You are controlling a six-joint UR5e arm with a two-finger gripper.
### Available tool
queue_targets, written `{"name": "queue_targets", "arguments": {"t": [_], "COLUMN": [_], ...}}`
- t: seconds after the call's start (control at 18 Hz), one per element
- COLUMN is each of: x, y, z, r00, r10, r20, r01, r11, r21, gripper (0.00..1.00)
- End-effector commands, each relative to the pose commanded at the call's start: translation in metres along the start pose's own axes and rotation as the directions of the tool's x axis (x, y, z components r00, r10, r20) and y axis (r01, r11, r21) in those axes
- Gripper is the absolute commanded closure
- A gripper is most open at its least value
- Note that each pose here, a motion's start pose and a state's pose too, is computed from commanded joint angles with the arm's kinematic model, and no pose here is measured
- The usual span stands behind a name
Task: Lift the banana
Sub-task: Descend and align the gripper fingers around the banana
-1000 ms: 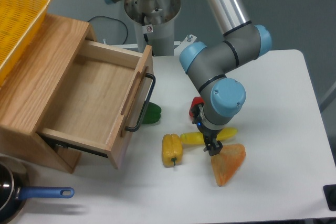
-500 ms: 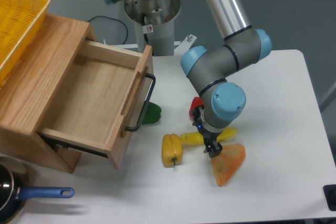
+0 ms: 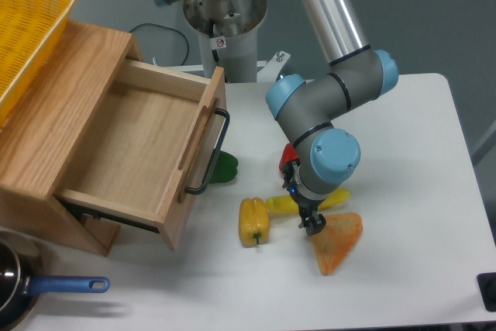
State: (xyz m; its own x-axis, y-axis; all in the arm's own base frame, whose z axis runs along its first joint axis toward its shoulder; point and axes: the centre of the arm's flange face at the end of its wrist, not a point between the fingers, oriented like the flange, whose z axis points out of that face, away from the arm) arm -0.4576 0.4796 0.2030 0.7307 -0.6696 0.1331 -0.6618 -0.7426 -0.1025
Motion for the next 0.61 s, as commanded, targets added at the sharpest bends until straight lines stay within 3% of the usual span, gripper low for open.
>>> {"name": "queue_targets", "arguments": {"t": [0.22,0.39,0.61], "x": [-0.0006,-0.0006,-0.0007], "y": [0.0001,0.0001,-0.0006], "z": [0.0003,0.0003,0.0040], "r00": [1.000,1.000,1.000], "r10": [0.000,0.000,0.001], "r20": [0.000,0.000,-0.006], "r01": [0.000,0.000,-0.001], "r11": [1.000,1.000,1.000], "r21": [0.000,0.000,0.001], "gripper": [0.02,0.10,0.11]}}
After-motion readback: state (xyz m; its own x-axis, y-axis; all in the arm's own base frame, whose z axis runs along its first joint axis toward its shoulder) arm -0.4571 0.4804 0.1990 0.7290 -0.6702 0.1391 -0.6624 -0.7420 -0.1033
